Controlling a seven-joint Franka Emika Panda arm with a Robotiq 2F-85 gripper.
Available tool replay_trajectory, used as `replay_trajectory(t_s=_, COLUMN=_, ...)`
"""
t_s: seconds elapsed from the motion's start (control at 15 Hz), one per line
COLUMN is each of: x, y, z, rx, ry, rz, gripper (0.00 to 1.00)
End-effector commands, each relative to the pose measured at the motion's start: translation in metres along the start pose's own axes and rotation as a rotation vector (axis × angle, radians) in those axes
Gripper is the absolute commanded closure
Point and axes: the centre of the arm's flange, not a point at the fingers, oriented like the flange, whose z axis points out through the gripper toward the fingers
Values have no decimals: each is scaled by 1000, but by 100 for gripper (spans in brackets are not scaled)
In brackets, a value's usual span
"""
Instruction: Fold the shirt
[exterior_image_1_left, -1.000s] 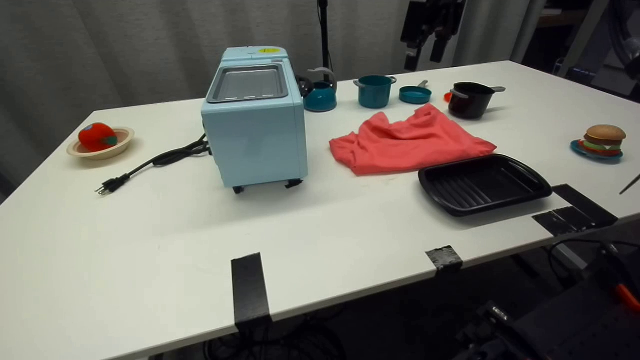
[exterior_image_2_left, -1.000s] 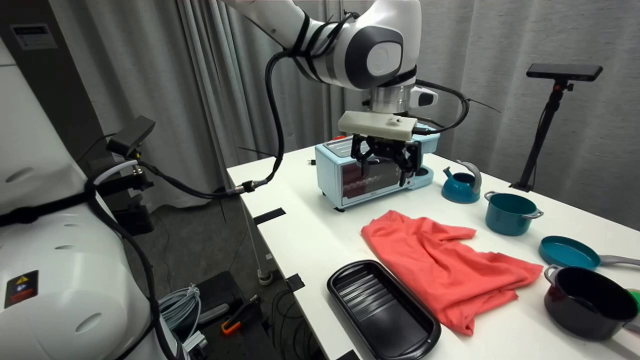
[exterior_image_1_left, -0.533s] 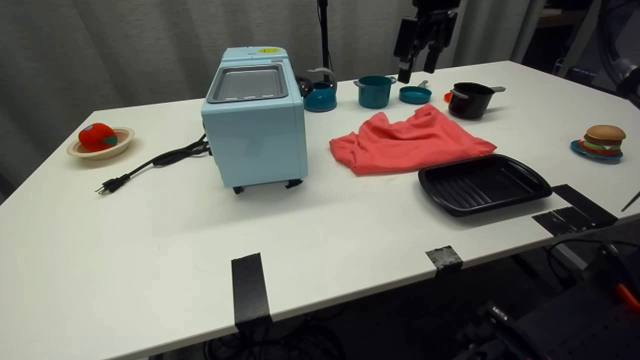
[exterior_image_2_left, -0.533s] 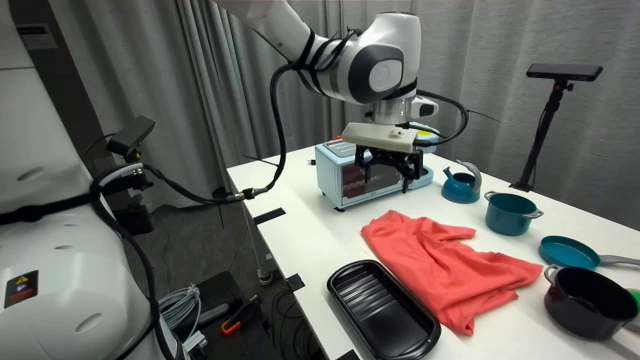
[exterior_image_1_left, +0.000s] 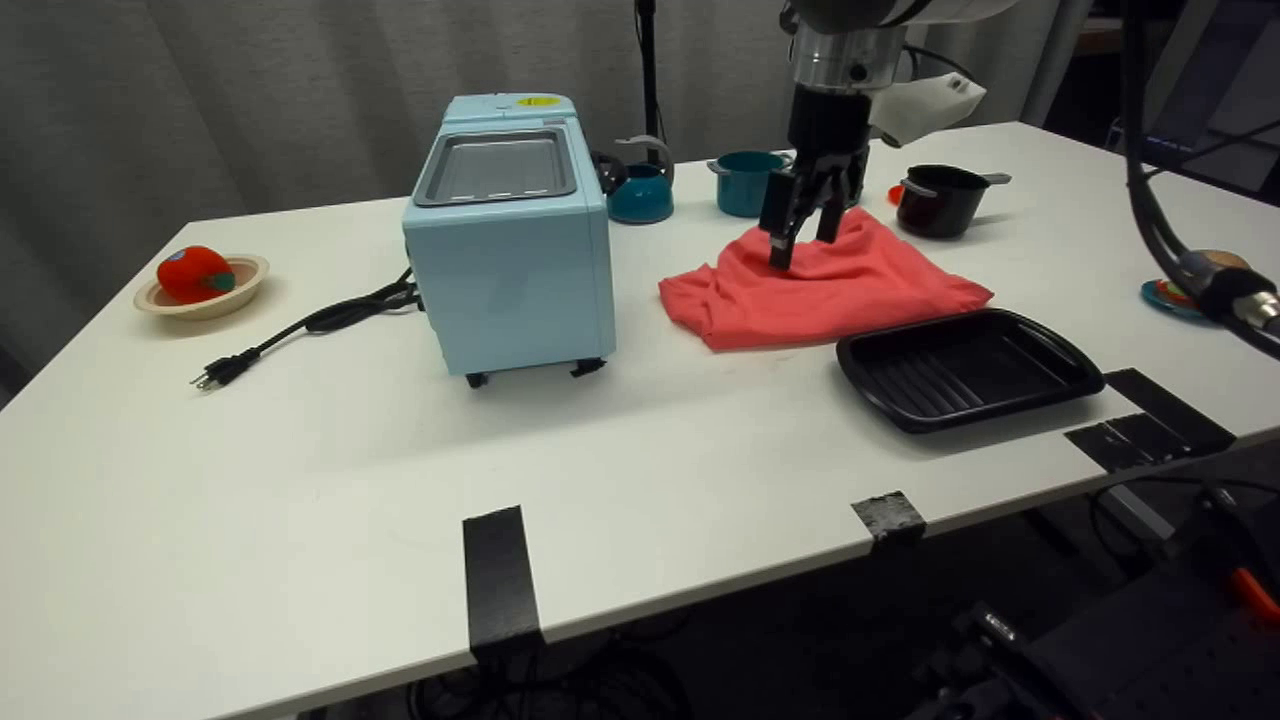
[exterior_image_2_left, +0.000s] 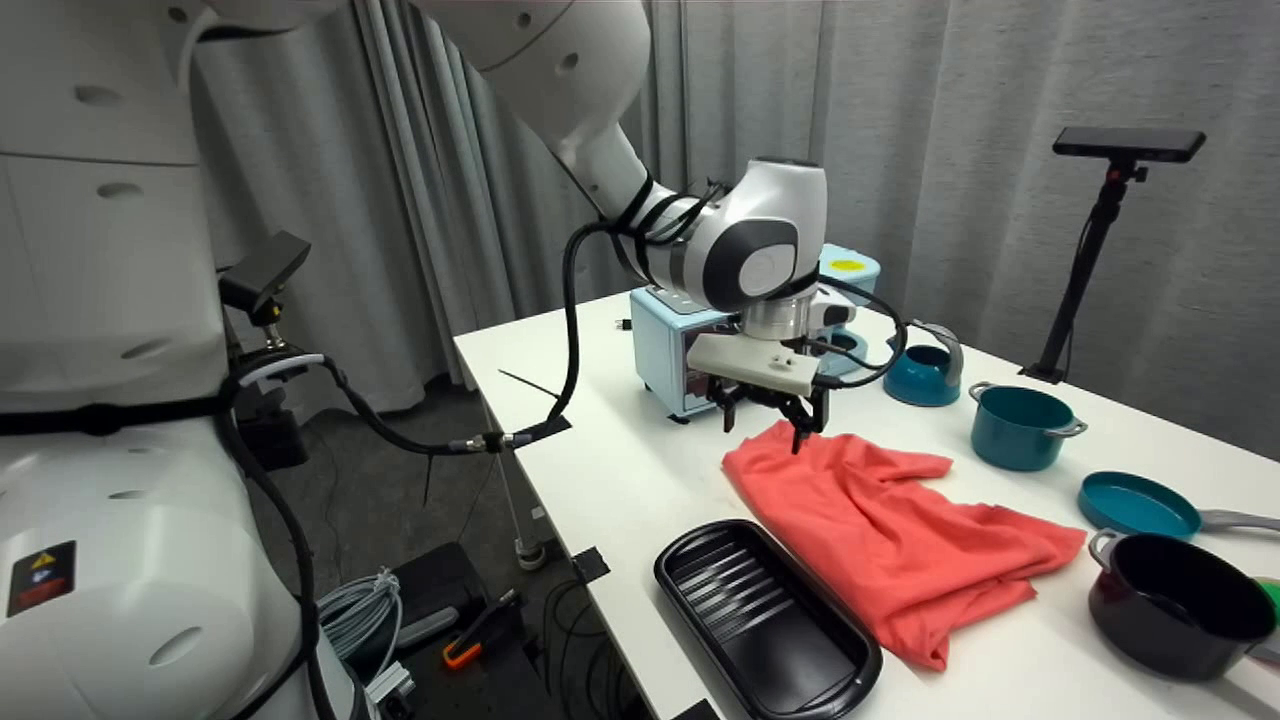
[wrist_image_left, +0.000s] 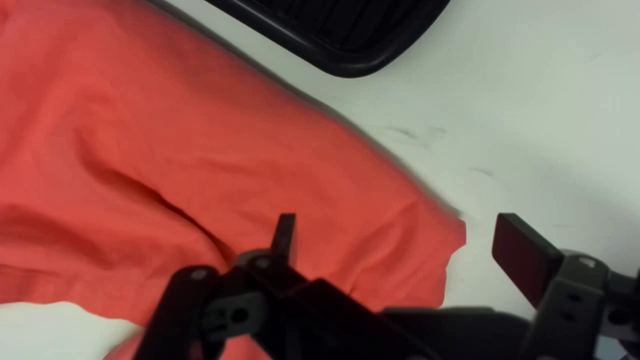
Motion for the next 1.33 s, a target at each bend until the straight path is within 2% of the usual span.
replay_trajectory(t_s=0.0, x=7, y=-18, z=32, rx=9, ry=30, rz=-34, gripper=0)
replay_trajectory(t_s=0.53, x=54, y=-35, z=75, rx=-10, ry=130, rz=-80, gripper=0)
replay_trajectory(t_s=1.27, x=108, y=-10, z=100, rx=-44, ry=133, rz=-96, gripper=0)
